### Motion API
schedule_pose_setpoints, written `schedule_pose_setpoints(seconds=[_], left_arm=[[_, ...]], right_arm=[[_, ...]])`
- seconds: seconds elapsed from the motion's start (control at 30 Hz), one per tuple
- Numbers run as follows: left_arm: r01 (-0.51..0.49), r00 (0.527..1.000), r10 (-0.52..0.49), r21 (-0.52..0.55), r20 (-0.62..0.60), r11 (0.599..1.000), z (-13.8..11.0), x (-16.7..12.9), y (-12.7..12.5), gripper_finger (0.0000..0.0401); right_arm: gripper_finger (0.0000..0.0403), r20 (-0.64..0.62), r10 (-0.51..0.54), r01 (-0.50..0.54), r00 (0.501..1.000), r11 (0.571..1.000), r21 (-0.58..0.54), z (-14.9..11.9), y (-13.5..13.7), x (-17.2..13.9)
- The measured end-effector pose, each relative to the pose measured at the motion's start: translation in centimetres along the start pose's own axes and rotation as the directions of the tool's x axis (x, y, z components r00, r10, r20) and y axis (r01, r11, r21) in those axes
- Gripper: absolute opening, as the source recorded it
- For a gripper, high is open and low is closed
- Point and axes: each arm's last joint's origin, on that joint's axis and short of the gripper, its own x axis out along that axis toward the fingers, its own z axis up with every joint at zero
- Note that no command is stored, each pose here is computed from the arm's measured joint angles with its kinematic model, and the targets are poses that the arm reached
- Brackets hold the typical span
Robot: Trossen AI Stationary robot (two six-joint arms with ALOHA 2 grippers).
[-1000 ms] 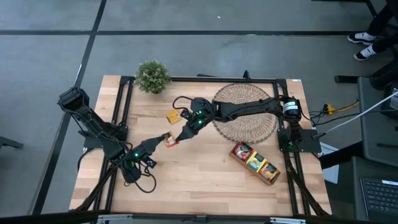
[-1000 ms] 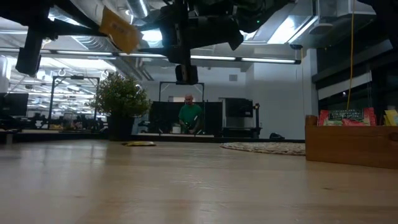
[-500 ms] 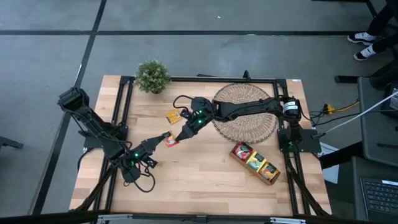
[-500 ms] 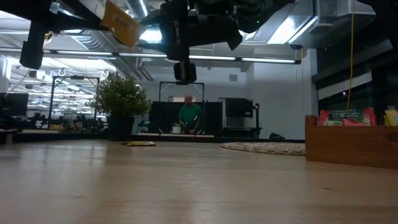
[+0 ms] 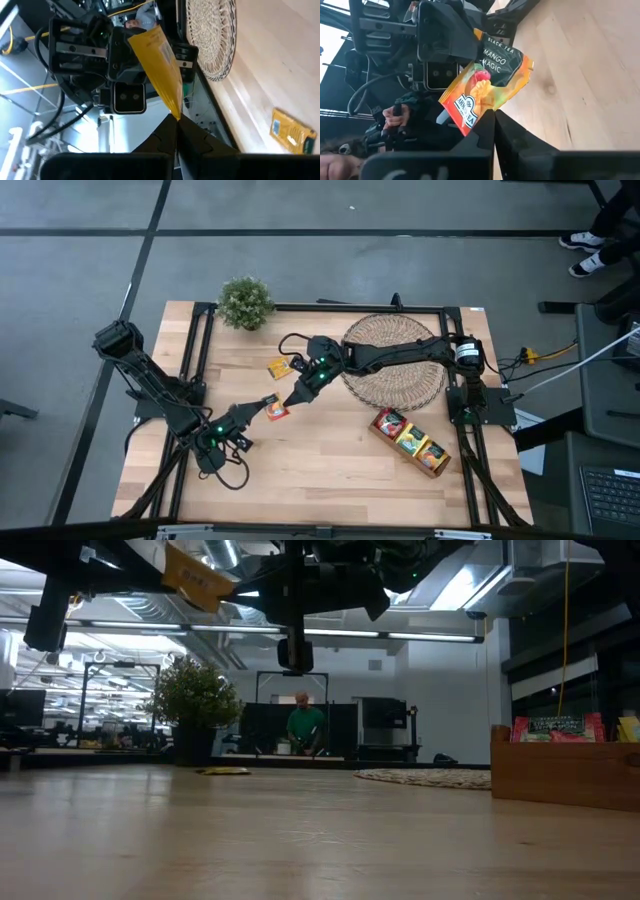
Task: Pick & Place Tea
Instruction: Put the top orange tea bag into the right slot of the wooden organizer
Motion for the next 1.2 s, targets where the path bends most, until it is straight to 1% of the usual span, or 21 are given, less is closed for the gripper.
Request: schedule_pose_setpoints(seconds=[0.13,0.27,0.37,0.53,0.67,0.73,0.87,0.97,1.1,1.2], left_arm=[[0.003,1.0,-0.002,-0.044,0.004,0.999,0.0,0.0,0.0,0.0004],[0.031,0.999,-0.027,-0.093,0.043,0.995,0.1,0.0,-0.1,0.0005],[0.046,0.997,-0.039,-0.113,0.063,0.993,0.2,0.0,-0.1,0.0016],[0.034,0.998,-0.03,-0.081,0.047,0.996,0.1,0.0,-0.1,0.0039],[0.028,0.999,-0.026,-0.056,0.036,0.998,0.1,0.1,-0.1,0.0045],[0.028,0.999,-0.026,-0.067,0.035,0.997,0.1,0.1,-0.1,0.0045],[0.032,0.999,-0.027,-0.161,0.037,0.986,0.1,0.1,-0.1,0.0045],[0.05,0.998,-0.038,-0.255,0.054,0.966,0.1,0.1,-0.1,0.0045],[0.116,0.991,-0.082,-0.394,0.103,0.912,0.2,0.4,-0.2,0.0045],[0.144,0.989,-0.104,-0.475,0.109,0.868,0.2,1.0,-0.2,0.0045]], right_arm=[[0.0006,-0.012,0.01,-0.01,1.0,1.0,-0.009,-0.1,0.0,0.0],[0.0006,-0.023,0.011,-0.012,1.0,1.0,-0.011,-0.2,0.1,0.1],[0.0004,-0.027,0.014,-0.014,1.0,1.0,-0.023,-0.3,0.2,0.2],[0.0004,-0.037,0.005,-0.006,0.999,1.0,-0.029,-0.6,0.2,0.4],[0.0003,-0.053,-0.016,0.014,0.998,0.999,-0.037,-0.8,0.0,0.4],[0.0003,-0.057,-0.021,0.019,0.998,0.999,-0.039,-0.9,0.0,0.4],[0.0002,-0.049,-0.043,0.04,0.998,0.997,-0.063,-1.0,-0.1,0.5],[0.0002,-0.054,-0.05,0.046,0.997,0.996,-0.08,-1.1,-0.1,0.5],[0.0002,-0.042,-0.073,0.067,0.996,0.99,-0.125,-1.4,0.0,0.8],[0.0002,-0.04,-0.081,0.075,0.996,0.985,-0.153,-1.7,0.2,1.0]])
